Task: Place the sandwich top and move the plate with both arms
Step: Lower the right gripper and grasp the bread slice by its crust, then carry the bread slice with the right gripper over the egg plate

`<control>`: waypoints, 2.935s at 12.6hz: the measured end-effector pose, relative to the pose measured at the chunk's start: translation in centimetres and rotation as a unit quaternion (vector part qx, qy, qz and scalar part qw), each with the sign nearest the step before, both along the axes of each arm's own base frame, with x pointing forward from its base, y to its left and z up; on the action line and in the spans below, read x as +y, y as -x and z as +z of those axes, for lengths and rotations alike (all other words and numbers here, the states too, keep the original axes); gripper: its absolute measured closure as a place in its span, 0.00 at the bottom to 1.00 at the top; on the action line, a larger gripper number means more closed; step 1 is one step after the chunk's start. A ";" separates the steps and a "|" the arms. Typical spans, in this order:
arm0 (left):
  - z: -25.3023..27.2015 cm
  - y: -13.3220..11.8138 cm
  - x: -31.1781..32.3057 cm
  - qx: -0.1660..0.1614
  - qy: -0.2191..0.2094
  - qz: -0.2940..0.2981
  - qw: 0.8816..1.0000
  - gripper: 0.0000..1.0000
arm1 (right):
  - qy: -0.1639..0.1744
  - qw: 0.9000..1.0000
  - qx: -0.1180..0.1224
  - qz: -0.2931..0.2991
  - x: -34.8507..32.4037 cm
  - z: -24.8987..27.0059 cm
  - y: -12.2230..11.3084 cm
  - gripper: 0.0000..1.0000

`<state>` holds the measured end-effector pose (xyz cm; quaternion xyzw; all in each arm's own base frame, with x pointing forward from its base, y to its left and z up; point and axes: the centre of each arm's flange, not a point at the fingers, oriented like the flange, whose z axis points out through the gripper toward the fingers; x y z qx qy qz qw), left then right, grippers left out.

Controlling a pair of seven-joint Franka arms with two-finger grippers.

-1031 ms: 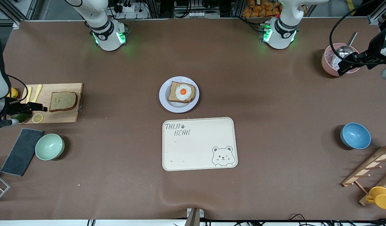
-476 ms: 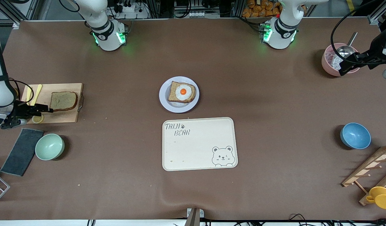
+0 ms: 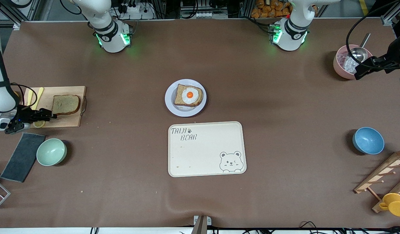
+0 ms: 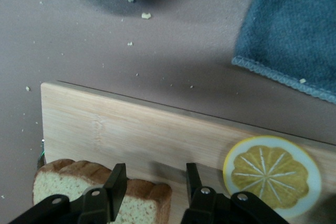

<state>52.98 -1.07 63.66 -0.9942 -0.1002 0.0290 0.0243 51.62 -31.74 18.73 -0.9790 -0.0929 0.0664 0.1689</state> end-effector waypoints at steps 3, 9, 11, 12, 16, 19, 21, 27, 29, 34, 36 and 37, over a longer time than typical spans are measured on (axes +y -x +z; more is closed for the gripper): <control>-1.6 -1.0 1.0 0.014 0.030 0.015 0.999 0.00 | -0.009 1.000 0.009 -0.002 -0.1 0.0 0.5 0.46; -3.8 -2.3 0.3 0.027 0.038 0.010 0.999 0.00 | -0.021 1.000 0.019 -0.006 -0.7 0.5 1.6 0.61; -4.4 -2.6 -0.1 0.032 0.038 0.006 0.999 0.00 | -0.022 1.000 0.021 -0.007 -0.7 0.2 2.0 0.60; -4.6 -2.7 -0.1 0.033 0.038 0.006 0.999 0.00 | -0.022 0.999 0.022 -0.007 -0.7 0.1 2.1 0.59; -4.7 -2.8 0.0 0.035 0.039 0.007 0.999 0.00 | -0.021 1.000 0.016 0.000 -0.6 -0.2 2.2 0.67; -4.9 -2.9 0.0 0.037 0.039 0.008 0.999 0.00 | -0.023 1.000 0.011 0.010 -0.6 -0.1 2.2 0.89; -5.0 -2.9 0.1 0.037 0.039 0.008 0.999 0.00 | -0.023 1.000 0.010 0.012 -0.5 0.0 2.1 0.89; -5.0 -2.9 0.3 0.037 0.039 0.010 0.999 0.00 | -0.056 0.997 0.049 0.006 2.3 6.4 -2.6 0.93; -5.0 -3.0 0.3 0.036 0.041 0.011 0.998 0.00 | -0.069 0.996 0.062 0.001 5.6 8.8 -4.8 0.93; -4.6 -3.0 0.0 0.032 0.062 0.012 0.998 0.00 | -0.108 0.989 0.103 -0.015 24.6 9.9 -10.5 0.93; -4.6 -3.0 -0.1 0.032 0.066 0.013 0.997 0.00 | -0.101 0.988 0.110 -0.019 34.7 10.2 -11.7 0.93; -4.6 -3.0 -0.2 0.032 0.077 0.014 0.996 0.00 | -0.095 0.989 0.112 -0.020 39.2 10.3 -11.7 0.93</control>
